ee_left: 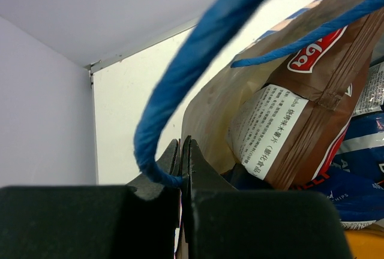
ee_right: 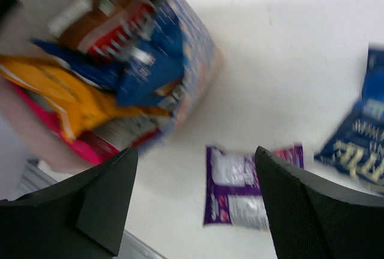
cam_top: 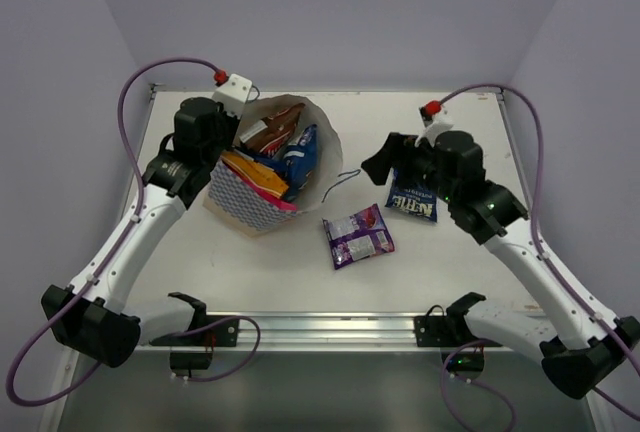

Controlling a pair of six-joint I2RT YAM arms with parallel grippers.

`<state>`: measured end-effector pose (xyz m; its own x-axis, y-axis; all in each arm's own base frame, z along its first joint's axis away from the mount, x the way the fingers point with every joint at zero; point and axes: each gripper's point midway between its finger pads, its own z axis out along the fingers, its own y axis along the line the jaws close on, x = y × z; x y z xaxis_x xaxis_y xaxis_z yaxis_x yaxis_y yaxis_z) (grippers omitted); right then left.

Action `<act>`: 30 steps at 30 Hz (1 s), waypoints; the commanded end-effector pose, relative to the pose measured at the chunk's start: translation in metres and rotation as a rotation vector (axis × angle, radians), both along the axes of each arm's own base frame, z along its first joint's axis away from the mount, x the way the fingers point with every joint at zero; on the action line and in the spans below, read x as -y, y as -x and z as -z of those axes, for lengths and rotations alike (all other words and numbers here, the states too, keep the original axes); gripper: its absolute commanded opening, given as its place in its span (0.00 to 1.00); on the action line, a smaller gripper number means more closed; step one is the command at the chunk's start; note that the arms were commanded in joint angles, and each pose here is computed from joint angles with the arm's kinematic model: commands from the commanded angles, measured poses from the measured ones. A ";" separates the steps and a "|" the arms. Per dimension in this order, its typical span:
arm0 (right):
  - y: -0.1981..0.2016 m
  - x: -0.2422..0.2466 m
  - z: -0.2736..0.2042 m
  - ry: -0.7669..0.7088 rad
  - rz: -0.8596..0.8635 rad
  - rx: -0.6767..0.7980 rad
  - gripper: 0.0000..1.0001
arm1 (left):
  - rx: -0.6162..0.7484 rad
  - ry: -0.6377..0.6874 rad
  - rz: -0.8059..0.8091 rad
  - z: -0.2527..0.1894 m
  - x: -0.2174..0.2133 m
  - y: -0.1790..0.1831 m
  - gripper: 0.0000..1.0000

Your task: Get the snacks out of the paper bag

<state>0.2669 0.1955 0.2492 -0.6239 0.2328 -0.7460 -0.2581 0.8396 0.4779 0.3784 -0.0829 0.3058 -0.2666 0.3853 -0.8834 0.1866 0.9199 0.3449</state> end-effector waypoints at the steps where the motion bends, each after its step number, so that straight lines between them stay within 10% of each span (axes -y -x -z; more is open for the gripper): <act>1: -0.009 0.004 -0.087 0.008 -0.018 0.227 0.81 | 0.191 0.049 0.035 -0.059 0.003 0.000 0.00; 7: -0.030 -0.060 -0.156 -0.047 -0.073 0.251 0.81 | 0.203 0.063 0.039 -0.066 0.002 0.007 0.00; 20: -0.068 -0.163 -0.005 0.003 0.029 -0.188 0.84 | 0.162 0.082 0.051 -0.051 0.005 0.013 0.00; 30: -0.093 -0.167 0.052 0.051 0.148 -0.223 0.70 | 0.143 0.083 0.057 -0.043 0.005 0.015 0.00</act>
